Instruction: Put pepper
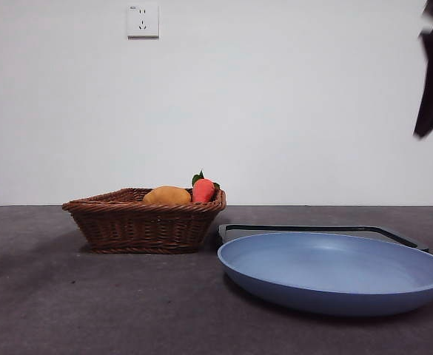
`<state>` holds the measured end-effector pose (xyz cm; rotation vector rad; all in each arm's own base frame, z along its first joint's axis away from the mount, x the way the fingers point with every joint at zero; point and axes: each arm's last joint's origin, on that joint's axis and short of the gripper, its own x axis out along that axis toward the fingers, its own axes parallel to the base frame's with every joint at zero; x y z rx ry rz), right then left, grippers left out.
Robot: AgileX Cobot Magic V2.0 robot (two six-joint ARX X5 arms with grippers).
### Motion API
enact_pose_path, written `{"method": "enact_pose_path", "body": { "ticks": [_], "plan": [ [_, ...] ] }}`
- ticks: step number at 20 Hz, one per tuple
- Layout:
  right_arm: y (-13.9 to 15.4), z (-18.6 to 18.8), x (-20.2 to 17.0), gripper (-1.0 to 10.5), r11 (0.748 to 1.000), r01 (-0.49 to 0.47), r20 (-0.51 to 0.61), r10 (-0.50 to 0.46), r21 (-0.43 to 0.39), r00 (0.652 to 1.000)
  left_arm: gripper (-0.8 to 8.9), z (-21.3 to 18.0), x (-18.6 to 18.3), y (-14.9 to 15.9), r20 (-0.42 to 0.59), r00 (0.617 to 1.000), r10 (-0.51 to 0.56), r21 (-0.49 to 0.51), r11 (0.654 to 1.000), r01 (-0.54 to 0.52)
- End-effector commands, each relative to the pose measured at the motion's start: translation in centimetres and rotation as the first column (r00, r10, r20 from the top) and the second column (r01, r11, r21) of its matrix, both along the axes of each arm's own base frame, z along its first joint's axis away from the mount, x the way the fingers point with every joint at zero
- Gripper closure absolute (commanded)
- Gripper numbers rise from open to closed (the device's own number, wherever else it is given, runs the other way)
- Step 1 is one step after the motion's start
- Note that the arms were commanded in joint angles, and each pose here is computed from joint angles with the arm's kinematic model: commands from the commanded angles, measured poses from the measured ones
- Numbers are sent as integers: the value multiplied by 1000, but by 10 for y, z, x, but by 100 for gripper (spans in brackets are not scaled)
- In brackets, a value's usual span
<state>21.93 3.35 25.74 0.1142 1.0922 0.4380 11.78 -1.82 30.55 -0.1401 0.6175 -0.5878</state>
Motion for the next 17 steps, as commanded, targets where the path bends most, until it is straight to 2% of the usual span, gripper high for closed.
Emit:
{"method": "enact_pose_path", "body": {
  "ticks": [1, 5, 10, 12, 14, 17],
  "plan": [
    [3, -14, 19, 610, 1000, 12, -48, -12, -1, 999, 422, 5, 0, 0, 23, 1000, -5, 0, 1000, 5],
    [8, -49, 42, 628, 1000, -9, -154, 6, -18, 988, 422, 5, 0, 0, 23, 1000, -5, 0, 1000, 5],
    [21, -80, 58, 640, 998, -62, -208, 54, -33, 977, 422, 5, 0, 0, 22, 1000, -5, 0, 1000, 5],
    [24, -89, 61, 677, 995, -66, -218, 48, -77, 975, 422, 5, 0, 0, 22, 1000, -5, 0, 1000, 5],
    [26, -92, 62, 740, 994, -71, -225, 52, -80, 973, 423, 5, 0, 0, 12, 1000, 4, -12, 1000, -4],
    [26, -92, 62, 950, 994, -71, -219, 52, -79, 974, 422, 5, 0, 0, 12, 1000, 5, -12, 1000, -5]
  ]
}}
